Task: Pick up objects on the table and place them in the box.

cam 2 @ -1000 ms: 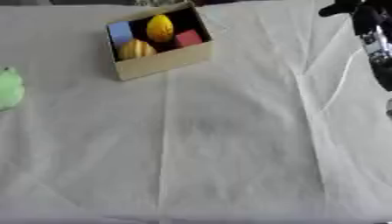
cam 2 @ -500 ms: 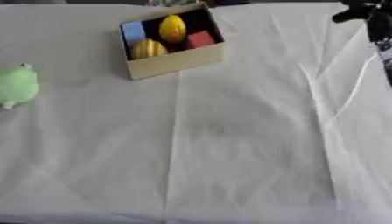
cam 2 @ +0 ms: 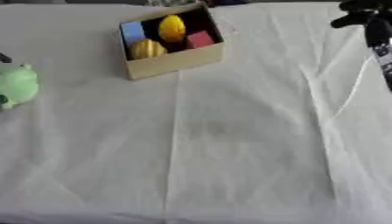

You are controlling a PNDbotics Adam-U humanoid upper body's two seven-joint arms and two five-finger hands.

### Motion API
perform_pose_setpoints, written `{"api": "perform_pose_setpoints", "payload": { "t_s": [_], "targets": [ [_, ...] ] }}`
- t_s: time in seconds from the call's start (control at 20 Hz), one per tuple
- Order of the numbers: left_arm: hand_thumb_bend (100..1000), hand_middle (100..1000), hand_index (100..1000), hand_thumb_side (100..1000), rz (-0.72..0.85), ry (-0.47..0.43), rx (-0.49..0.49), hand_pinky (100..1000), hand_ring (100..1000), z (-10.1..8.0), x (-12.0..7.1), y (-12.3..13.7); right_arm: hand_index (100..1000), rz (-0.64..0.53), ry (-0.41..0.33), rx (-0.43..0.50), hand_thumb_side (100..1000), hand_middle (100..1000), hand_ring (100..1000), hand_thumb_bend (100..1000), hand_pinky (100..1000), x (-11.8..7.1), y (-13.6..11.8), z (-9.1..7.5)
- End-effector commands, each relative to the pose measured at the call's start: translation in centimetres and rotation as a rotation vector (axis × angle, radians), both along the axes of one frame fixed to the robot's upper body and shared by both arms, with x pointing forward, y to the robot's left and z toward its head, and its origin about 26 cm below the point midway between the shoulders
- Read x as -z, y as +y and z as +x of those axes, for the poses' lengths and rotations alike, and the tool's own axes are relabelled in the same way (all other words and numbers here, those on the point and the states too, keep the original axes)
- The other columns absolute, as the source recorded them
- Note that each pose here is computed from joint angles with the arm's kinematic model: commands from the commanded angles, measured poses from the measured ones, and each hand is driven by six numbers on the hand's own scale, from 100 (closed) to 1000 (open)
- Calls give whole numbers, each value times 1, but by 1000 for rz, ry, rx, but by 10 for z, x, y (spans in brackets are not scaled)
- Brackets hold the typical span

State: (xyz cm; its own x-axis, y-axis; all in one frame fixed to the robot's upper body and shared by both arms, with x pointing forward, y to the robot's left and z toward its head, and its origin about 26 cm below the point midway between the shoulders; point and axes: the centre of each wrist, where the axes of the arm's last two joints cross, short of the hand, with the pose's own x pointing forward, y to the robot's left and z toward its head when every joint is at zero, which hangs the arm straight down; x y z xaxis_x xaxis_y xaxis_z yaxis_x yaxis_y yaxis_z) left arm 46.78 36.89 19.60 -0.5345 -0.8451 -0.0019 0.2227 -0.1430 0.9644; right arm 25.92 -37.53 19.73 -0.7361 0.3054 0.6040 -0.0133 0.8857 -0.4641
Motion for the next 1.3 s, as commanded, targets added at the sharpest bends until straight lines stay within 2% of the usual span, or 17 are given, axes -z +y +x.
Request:
{"api": "perform_pose_setpoints", "payload": {
  "t_s": [0.05,0.45,0.55,0.6,0.65,0.7,0.75,0.9,1.0,1.3],
  "targets": [
    [559,794,900,549,25,-24,-36,892,928,2,-4,5,883,-27,-24,-11,621,758,725,100,989,-8,2,-1],
    [534,793,901,500,42,-13,-71,882,922,6,16,2,885,-22,-14,-15,625,757,725,100,994,-6,4,0],
    [438,784,894,372,48,-9,-75,872,912,6,19,2,886,-21,-11,-15,626,757,725,100,994,-5,4,0],
    [378,778,890,275,45,-9,-78,867,907,6,20,1,887,-21,-10,-15,627,758,725,100,995,-4,4,-1],
    [371,777,889,254,41,-8,-81,866,906,6,21,1,887,-22,-8,-15,627,758,725,100,995,-4,4,-1],
    [325,768,882,144,34,-8,-85,859,898,6,20,1,888,-23,-7,-14,627,758,725,100,996,-4,4,-1],
    [312,766,880,150,25,-10,-91,857,896,7,19,1,888,-22,-6,-14,627,758,725,100,996,-4,4,-1],
    [158,759,865,180,-4,-16,-105,849,891,7,16,-1,889,-24,-1,-16,627,758,725,100,996,-3,5,-1],
    [100,762,863,194,-19,-10,-106,850,891,7,14,-1,889,-27,1,-16,627,758,725,100,996,-2,5,-1],
    [142,779,891,198,-14,40,-83,858,903,7,-1,-3,890,-35,8,-10,628,758,725,100,997,0,5,-2]
  ]
}}
